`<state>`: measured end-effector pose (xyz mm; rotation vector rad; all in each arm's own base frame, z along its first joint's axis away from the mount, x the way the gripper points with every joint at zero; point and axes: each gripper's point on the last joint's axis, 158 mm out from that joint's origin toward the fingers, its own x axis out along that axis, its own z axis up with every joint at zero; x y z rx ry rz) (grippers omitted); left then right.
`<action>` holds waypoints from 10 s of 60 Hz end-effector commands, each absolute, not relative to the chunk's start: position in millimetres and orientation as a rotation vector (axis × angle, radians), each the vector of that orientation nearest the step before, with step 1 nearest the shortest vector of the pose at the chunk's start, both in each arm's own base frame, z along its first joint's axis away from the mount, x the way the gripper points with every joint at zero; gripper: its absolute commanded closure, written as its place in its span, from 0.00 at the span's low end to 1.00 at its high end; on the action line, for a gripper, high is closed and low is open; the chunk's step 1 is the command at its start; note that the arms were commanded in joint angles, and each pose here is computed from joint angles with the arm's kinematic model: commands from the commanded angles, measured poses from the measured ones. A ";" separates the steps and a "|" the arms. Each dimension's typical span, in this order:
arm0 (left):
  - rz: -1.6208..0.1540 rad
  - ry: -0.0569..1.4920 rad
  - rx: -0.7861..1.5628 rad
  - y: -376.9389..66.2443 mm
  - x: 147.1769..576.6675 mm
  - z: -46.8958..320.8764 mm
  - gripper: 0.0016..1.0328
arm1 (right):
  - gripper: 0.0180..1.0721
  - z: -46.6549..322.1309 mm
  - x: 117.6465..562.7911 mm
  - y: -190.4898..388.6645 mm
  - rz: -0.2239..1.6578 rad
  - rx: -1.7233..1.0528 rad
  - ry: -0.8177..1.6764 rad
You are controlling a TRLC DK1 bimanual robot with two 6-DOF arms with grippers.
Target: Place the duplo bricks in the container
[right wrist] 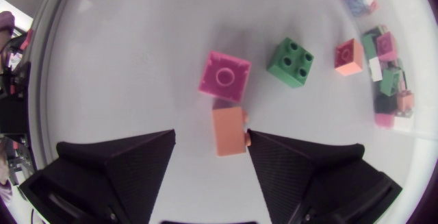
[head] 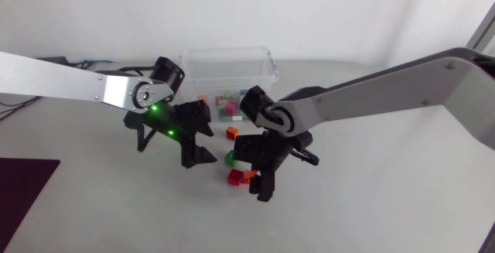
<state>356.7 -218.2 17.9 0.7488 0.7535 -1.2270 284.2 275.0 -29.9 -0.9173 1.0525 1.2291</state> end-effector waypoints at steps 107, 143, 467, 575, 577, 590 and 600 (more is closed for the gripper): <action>-1.680 0.816 1.154 -242.0 346.7 -41.5 0.86 | 0.95 142.9 309.9 239.2 1.086 -0.632 0.755; -1.466 0.724 0.773 -202.1 347.5 90.7 0.86 | 0.95 167.9 449.4 282.9 0.879 -0.339 0.592; -0.619 0.985 0.368 -260.1 414.9 -35.0 0.12 | 0.94 120.0 305.0 227.1 0.901 -0.525 0.853; -0.523 0.883 0.431 -156.6 343.9 93.6 0.76 | 0.94 212.1 469.1 287.1 0.774 -0.247 0.451; -0.526 0.867 0.424 -155.8 344.9 99.9 0.76 | 0.94 212.4 471.5 289.2 0.775 -0.247 0.443; -0.538 0.798 0.388 -153.6 357.7 128.8 0.76 | 0.94 208.2 493.7 296.8 0.766 -0.243 0.396; -0.531 0.737 0.364 -151.0 367.5 154.1 0.76 | 0.94 204.0 508.9 304.5 0.759 -0.234 0.381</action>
